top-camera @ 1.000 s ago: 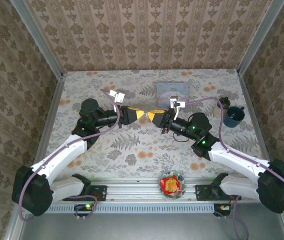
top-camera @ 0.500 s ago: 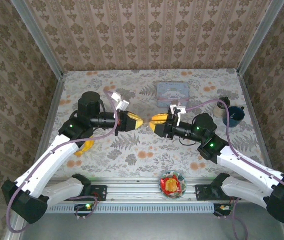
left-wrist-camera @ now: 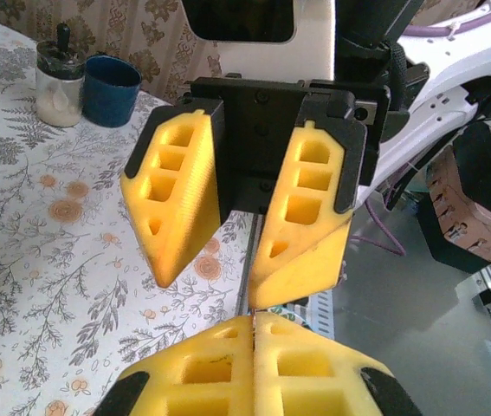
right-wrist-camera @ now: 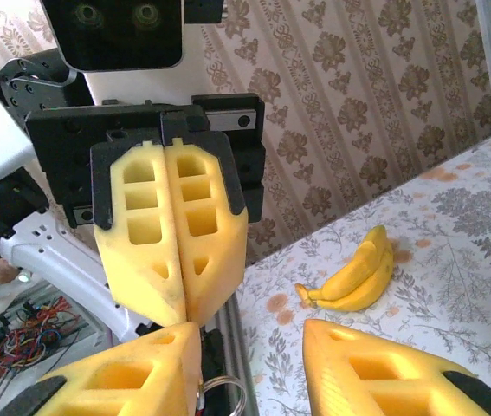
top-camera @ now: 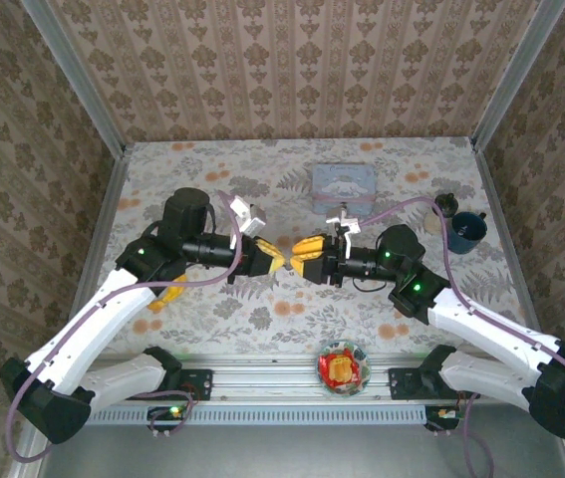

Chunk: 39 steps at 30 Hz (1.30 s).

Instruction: Unlock a padlock with a key

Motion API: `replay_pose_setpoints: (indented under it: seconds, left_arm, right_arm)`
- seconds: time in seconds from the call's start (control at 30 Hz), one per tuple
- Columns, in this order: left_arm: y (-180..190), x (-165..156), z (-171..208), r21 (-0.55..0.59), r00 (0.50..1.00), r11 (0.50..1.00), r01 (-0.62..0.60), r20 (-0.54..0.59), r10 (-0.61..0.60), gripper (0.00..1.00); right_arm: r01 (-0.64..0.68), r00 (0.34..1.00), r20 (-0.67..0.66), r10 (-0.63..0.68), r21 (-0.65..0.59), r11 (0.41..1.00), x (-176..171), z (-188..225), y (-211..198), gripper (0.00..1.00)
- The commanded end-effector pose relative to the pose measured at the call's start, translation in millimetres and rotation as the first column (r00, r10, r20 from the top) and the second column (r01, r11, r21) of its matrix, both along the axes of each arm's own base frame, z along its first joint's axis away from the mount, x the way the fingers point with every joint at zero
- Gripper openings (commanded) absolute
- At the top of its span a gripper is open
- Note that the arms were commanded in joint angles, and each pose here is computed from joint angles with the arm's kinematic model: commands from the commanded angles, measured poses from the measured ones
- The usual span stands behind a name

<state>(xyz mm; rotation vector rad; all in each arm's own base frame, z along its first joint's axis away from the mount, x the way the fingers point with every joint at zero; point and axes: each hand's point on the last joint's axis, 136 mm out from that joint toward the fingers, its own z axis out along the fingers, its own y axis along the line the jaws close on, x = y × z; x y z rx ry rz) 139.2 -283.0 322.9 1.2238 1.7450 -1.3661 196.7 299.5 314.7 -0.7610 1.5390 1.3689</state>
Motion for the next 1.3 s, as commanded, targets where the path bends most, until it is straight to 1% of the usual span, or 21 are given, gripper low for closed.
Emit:
replay_pose_setpoints:
  seconds: [0.0, 0.17, 0.43, 0.77, 0.83, 0.93, 1.27]
  left_arm:
    - [2, -2, 10, -0.012, 0.999, 1.000, 0.001, 0.052, -0.001, 0.00]
    - [1, 0, 14, -0.030, 0.998, 1.000, -0.002, 0.057, 0.003, 0.00]
    - [1, 1, 17, -0.047, 0.998, 0.999, -0.001, 0.059, 0.004, 0.00]
    - [6, 5, 19, -0.063, 0.998, 0.998, -0.026, 0.055, 0.030, 0.00]
    - [6, 5, 21, -0.070, 0.998, 0.997, -0.023, 0.053, 0.027, 0.00]
    - [6, 5, 20, -0.071, 0.999, 0.997, -0.018, 0.046, 0.021, 0.00]
    - [7, 2, 16, -0.069, 0.999, 0.998, -0.008, 0.035, 0.010, 0.00]
  right_arm:
    - [-0.061, 0.996, 0.070, 0.058, 0.042, 0.997, -13, 23, 2, 0.37]
    - [-0.085, 0.995, 0.058, 0.083, 0.033, 0.996, -17, 20, 9, 0.37]
    - [-0.097, 0.995, 0.036, 0.096, 0.019, 0.995, -13, 15, 19, 0.31]
    - [-0.076, 0.996, 0.040, 0.076, 0.016, 0.997, -13, 14, 17, 0.27]
    - [-0.079, 0.996, 0.039, 0.078, 0.014, 0.997, -13, 14, 16, 0.25]
    - [-0.078, 0.996, 0.040, 0.078, 0.015, 0.997, -13, 14, 16, 0.20]
    - [-0.069, 0.996, 0.061, 0.067, 0.044, 0.997, -12, 23, 16, 0.19]
